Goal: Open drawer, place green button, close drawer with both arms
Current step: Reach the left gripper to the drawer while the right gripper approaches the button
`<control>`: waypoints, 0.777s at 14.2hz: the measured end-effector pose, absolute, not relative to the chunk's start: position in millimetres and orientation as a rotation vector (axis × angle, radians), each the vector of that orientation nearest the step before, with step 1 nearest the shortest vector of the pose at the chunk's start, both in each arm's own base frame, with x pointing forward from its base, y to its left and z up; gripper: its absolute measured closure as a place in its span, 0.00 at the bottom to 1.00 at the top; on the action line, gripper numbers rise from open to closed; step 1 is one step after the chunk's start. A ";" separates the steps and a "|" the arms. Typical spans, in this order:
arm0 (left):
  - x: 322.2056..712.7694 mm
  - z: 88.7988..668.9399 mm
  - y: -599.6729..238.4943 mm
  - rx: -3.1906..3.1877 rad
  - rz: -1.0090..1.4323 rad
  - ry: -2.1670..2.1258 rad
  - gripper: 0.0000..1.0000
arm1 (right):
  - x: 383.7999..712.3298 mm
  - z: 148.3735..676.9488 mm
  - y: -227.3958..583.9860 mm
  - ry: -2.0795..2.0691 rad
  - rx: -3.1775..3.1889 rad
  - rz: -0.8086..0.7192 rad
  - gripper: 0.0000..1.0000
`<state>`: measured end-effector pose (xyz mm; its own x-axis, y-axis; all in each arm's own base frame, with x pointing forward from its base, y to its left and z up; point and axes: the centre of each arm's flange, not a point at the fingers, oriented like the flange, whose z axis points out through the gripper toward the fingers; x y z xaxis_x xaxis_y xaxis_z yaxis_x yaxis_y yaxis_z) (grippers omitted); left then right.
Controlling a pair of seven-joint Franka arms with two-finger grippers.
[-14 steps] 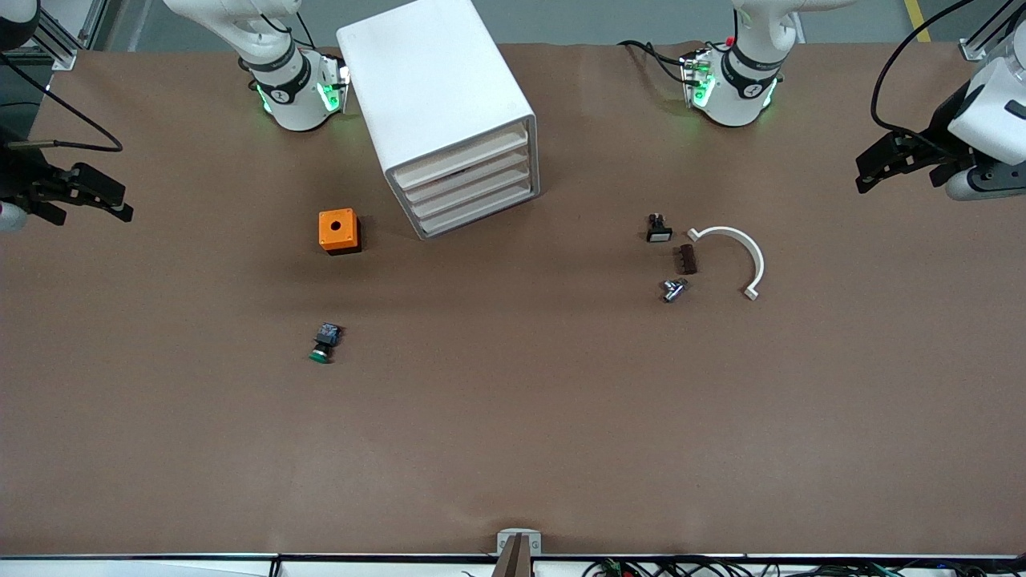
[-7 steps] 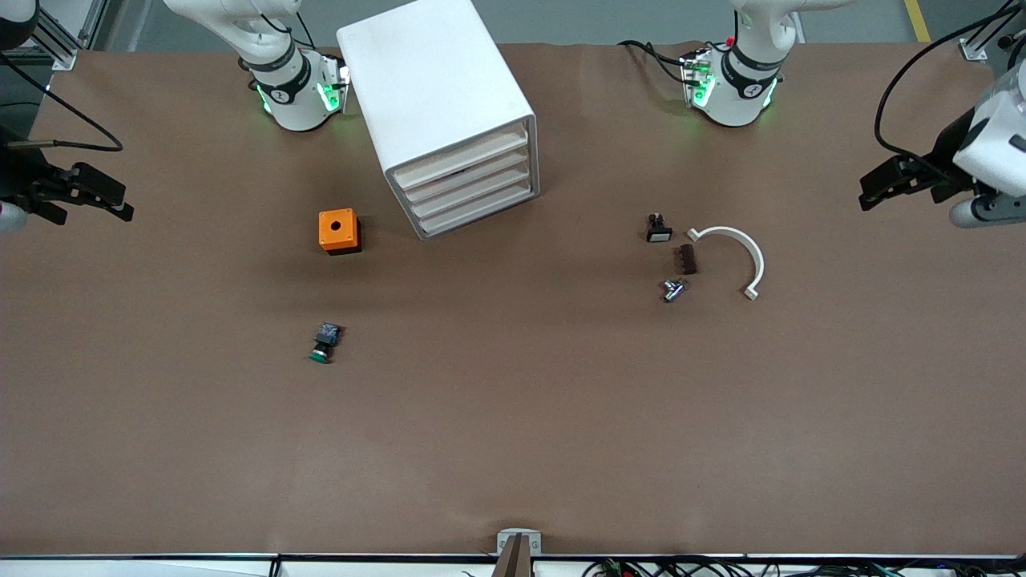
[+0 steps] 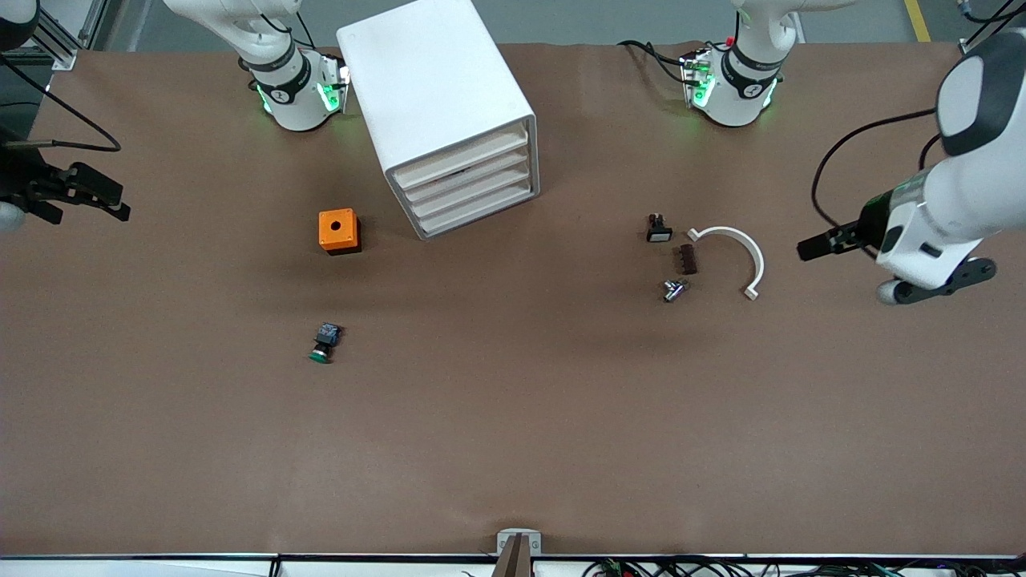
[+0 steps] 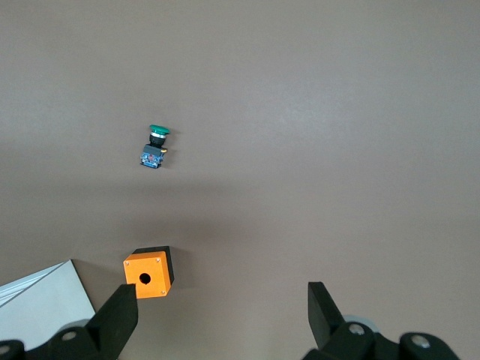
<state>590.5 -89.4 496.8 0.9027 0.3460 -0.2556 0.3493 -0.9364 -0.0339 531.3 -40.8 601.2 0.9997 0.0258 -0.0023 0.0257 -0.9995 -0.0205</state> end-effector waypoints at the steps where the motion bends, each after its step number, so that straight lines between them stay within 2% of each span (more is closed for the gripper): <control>1: 595.8 478.1 -101.9 3.037 -0.456 0.636 0.00 | 531.2 601.4 -40.8 -0.040 -3.121 0.004 0.00; 4: 606.8 429.9 -151.9 2.936 -0.567 0.927 0.00 | 530.5 602.2 -43.7 -0.032 -3.122 0.007 0.00; 7: 601.6 384.2 -208.0 2.790 -0.735 1.289 0.00 | 531.4 601.7 -44.9 -0.029 -3.121 0.016 0.00; 11: 579.5 329.1 -287.9 2.619 -0.942 1.722 0.00 | 565.2 545.0 -52.7 -0.014 -3.120 0.152 0.00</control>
